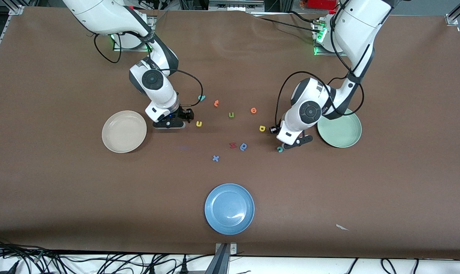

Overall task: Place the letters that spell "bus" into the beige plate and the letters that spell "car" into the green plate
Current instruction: 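Grasp the cyan r with the left gripper while the right gripper grasps the s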

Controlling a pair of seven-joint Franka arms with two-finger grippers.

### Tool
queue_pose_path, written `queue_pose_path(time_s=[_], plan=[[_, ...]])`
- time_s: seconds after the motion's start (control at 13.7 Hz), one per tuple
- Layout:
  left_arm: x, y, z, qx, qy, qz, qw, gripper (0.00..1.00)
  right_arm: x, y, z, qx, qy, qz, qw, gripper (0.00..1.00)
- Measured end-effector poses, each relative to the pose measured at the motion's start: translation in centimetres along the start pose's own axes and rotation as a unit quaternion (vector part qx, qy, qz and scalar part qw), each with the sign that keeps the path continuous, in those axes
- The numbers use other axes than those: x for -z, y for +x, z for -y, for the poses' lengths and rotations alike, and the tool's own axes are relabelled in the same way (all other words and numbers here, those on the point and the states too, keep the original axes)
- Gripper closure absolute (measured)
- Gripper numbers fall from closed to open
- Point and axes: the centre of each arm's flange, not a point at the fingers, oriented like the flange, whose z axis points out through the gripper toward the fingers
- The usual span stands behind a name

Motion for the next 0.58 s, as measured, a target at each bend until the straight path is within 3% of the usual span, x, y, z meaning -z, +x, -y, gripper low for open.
queue_pose_path(time_s=[0.15, 0.36, 0.58], plan=[[0.03, 0.00, -0.01, 0.000, 0.000, 0.000, 1.000, 0.59, 0.01, -0.01, 0.04, 0.005, -0.001, -0.002, 1.000, 0.14], [0.14, 0.00, 0.00, 0.000, 0.000, 0.000, 1.000, 0.90, 0.01, -0.03, 0.05, 0.011, -0.004, -0.005, 1.000, 0.24], [0.13, 0.00, 0.00, 0.000, 0.000, 0.000, 1.000, 0.90, 0.02, -0.01, 0.04, 0.014, -0.004, -0.007, 1.000, 0.24]])
